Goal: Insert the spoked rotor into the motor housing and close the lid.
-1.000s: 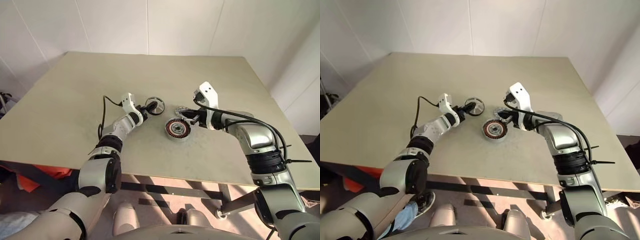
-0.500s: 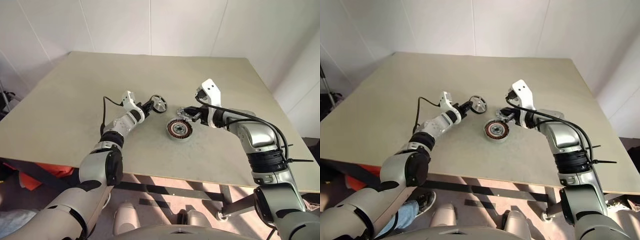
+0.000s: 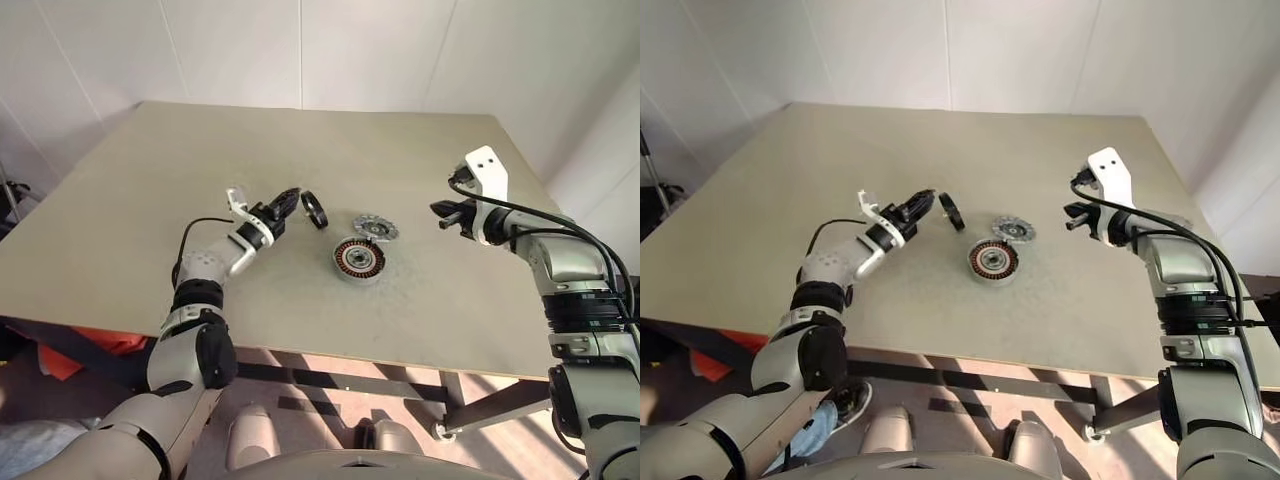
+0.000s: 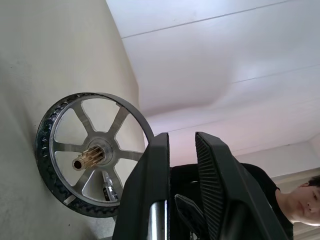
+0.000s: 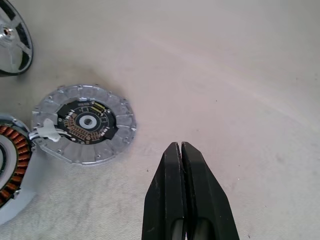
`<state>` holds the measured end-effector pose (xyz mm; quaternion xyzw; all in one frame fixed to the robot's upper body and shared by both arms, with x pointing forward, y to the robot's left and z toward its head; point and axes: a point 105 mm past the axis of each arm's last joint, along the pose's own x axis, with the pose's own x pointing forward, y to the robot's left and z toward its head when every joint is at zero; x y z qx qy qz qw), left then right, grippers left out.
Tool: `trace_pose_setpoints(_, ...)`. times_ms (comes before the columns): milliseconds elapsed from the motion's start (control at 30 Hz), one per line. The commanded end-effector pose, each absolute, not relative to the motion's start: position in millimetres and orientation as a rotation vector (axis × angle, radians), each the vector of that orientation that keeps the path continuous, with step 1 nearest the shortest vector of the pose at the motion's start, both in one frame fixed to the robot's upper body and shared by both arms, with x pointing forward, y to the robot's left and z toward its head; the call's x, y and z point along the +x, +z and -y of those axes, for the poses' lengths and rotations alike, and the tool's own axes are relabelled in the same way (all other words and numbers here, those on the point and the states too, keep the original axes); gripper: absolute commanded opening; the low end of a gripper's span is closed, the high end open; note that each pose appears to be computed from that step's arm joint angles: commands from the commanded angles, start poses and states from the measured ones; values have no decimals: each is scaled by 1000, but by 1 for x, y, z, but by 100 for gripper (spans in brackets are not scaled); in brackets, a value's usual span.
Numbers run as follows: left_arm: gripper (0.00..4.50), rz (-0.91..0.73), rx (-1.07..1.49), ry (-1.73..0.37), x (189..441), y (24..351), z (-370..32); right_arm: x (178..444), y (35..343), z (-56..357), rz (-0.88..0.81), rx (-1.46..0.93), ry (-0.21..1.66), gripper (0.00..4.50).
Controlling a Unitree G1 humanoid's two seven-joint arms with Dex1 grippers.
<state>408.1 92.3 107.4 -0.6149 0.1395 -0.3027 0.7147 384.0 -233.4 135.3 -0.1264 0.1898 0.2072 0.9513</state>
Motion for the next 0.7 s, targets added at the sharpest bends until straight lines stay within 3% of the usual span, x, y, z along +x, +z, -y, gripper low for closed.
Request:
trace_pose_setpoints(33,87,-285,-1381,-723,404,121,-90,386,151,237,-323,-265,405,0)
trace_pose_setpoints(267,87,-337,-1314,-617,405,99,-87,387,150,234,-316,-258,405,0)
trace_pose_setpoints(700,87,-341,-1270,-606,404,93,-80,389,152,206,-293,-206,490,0)
